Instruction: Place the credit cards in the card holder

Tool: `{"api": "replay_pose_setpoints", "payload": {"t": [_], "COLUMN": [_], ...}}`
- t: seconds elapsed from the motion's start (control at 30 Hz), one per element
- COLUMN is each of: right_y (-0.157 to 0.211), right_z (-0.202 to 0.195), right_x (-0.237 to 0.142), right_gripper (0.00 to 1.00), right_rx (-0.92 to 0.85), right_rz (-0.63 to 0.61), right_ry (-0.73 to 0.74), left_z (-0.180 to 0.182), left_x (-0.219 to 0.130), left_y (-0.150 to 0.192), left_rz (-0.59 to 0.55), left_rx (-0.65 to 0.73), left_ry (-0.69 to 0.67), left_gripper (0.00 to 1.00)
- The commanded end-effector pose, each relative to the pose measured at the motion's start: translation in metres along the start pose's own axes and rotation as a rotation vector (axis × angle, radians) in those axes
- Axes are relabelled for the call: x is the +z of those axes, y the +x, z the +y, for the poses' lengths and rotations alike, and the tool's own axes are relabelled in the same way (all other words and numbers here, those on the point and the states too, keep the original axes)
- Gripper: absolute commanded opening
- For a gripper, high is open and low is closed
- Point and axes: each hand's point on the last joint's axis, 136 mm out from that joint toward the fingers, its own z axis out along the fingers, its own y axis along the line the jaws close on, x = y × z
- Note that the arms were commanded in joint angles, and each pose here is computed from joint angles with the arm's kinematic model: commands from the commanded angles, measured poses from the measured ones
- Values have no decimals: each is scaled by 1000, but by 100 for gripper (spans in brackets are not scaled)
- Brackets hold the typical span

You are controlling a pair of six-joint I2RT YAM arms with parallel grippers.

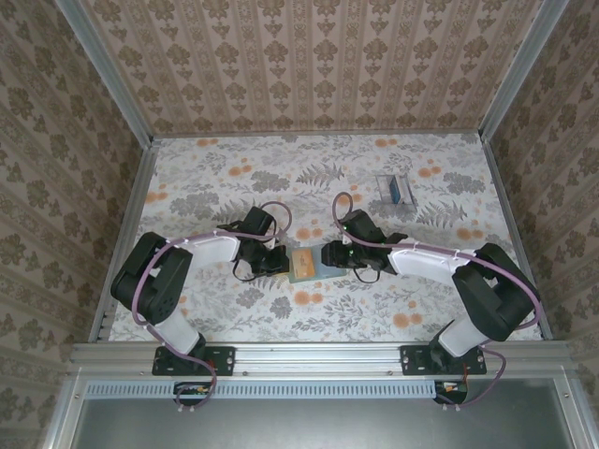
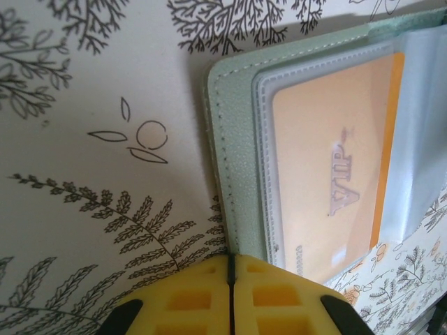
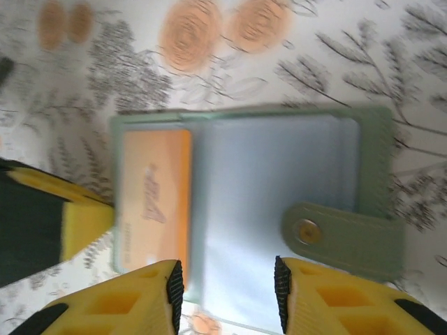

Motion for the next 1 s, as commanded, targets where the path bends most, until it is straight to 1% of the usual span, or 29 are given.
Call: {"api": "replay_pose_setpoints", "payload": {"t": [0.0,0.1,0.23,0.57,0.8,0.9,0.93,0.97], "right_y": [9,15,18,25,22,16,14,12], "right_z": [-20,-20,-17,-24,2,15,19,24], "right_x": [0,8,14,21,28,28,27,26], "right_gripper": [43,42,39,41,40,37,32,29], "right_rx": [61,73,83,82,50,31,25,19], "right_rz": [16,44,59,86,103,91,85,81], "right_ry": [76,61,37,60,-61,-124,-143,-161], "left_z": [6,6,5,6,3,3,3,3], "left_x": [-2,-2,-3,-3,-2,-2,-2,-2], "left_y": [1,1,0,2,1,1,2,2], "left_rz": [3,6,2,3,2,1,2,1], "left_rx": [19,17,18,9,12,11,10,10], "left_ry": [-45,-45,-44,-42,-35,-36,-36,-34], "left_gripper": [8,8,7,7,7,7,7,7]}}
